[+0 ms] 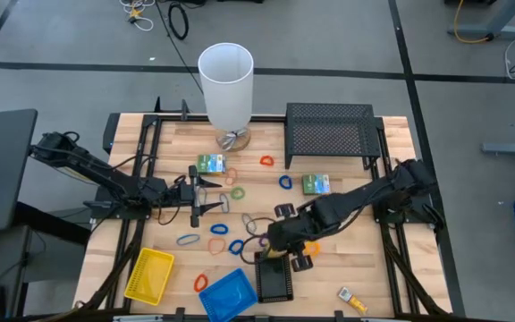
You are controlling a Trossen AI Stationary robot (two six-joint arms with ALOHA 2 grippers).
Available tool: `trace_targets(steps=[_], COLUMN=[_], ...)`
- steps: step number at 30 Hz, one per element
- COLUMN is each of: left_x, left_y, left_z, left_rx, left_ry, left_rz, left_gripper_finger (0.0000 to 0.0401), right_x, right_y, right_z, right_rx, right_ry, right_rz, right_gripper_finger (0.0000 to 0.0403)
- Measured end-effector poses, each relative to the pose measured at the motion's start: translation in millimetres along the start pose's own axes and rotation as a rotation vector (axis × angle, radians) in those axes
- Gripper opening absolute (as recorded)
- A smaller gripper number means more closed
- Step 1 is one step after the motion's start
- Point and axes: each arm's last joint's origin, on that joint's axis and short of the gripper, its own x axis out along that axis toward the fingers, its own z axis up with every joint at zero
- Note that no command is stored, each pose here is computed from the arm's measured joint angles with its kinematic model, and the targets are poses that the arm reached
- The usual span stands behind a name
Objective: Pick & Place Office Desk Supplies
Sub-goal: Put the yellow crayon box into the black bin
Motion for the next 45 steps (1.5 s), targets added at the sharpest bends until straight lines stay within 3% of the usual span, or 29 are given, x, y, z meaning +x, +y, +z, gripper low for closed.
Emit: trace_targets(steps=[28, 36, 45], left_x=[0, 0, 0], left_y=[0, 0, 0], left_z=[-3, -4, -4], left_rx=[0.002, 0.004, 0.005], left_ry=[0.034, 0.041, 0.042], left_rz=[0.007, 0.016, 0.016], left_gripper_finger=[0.0246, 0.0246, 0.0246], right_x=[70, 70, 70], right_y=[-1, -1, -1], right_z=[3, 5, 6], right_rx=[-0.007, -0.013, -0.019], right_ry=[0.134, 0.113, 0.1], right_rz=[0.037, 0.004, 0.006], right_gripper_finger=[0.0052, 0.0053, 0.0186])
